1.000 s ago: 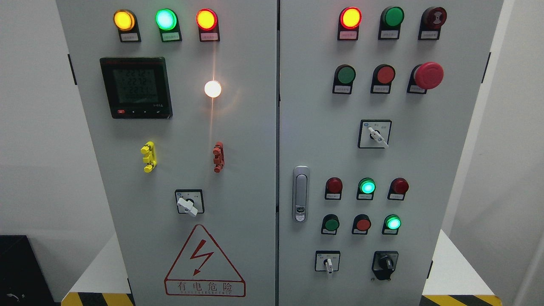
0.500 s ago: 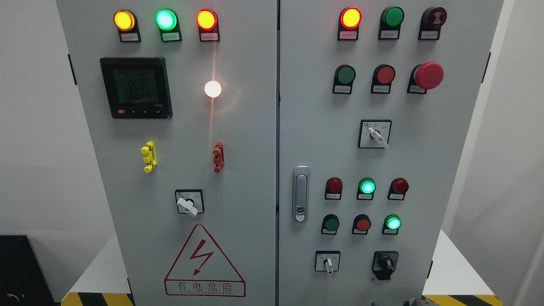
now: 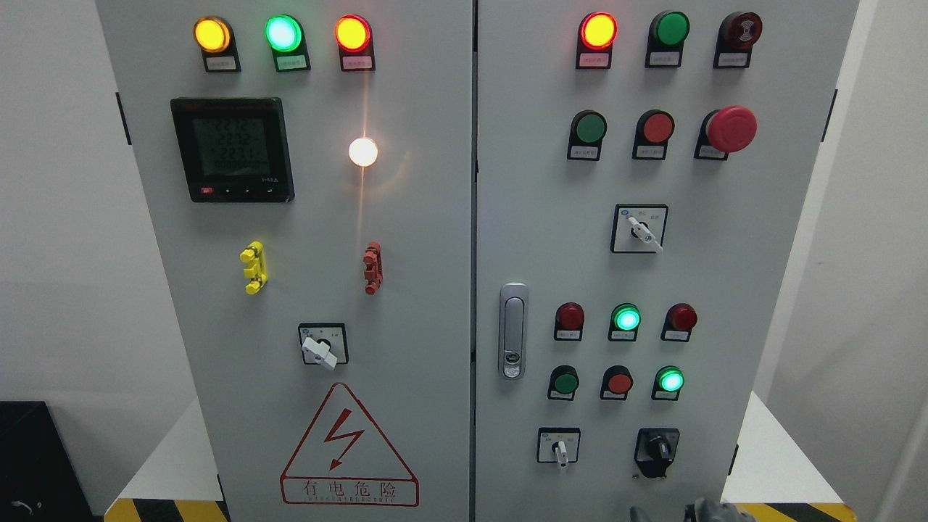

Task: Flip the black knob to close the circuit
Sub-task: 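Raise the right hand toward the black rotary knob at the cabinet bottom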

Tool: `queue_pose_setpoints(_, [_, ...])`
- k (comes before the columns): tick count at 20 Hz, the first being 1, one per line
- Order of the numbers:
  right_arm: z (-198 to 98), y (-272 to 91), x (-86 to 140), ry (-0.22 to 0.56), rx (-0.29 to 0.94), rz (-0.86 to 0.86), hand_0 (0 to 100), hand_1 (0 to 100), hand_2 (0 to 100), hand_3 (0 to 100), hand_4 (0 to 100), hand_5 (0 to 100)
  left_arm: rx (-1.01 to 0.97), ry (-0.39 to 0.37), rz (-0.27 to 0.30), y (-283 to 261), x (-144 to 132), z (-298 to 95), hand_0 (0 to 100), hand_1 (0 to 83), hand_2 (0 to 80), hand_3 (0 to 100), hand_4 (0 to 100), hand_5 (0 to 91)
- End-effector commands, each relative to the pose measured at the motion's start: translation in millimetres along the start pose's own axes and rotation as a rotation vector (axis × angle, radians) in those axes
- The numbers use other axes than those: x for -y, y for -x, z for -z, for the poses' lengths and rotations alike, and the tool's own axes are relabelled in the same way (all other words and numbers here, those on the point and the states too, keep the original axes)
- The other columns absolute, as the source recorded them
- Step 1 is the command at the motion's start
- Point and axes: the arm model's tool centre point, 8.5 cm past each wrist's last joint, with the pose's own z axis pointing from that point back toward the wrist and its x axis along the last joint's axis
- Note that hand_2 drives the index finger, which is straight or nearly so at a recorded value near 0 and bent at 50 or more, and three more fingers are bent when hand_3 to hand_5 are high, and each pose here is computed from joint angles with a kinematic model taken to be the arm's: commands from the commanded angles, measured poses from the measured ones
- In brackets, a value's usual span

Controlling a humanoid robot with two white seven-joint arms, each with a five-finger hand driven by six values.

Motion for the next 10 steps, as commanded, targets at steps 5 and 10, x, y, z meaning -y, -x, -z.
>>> queue_pose_setpoints(5, [7, -15, 10, 0.011, 0.016, 0.004, 0, 0, 89, 100, 97, 98, 0.001, -0.001, -0.001, 0, 0, 0, 12, 55.6, 0.0, 0, 0, 0.0])
queue_pose_setpoints(10, [14, -18, 19, 0.029, 0.013, 0.006, 0, 0, 89, 100, 96, 98, 0.001, -0.001, -0.001, 0, 0, 0, 12, 55.6, 0.0, 0, 0, 0.0])
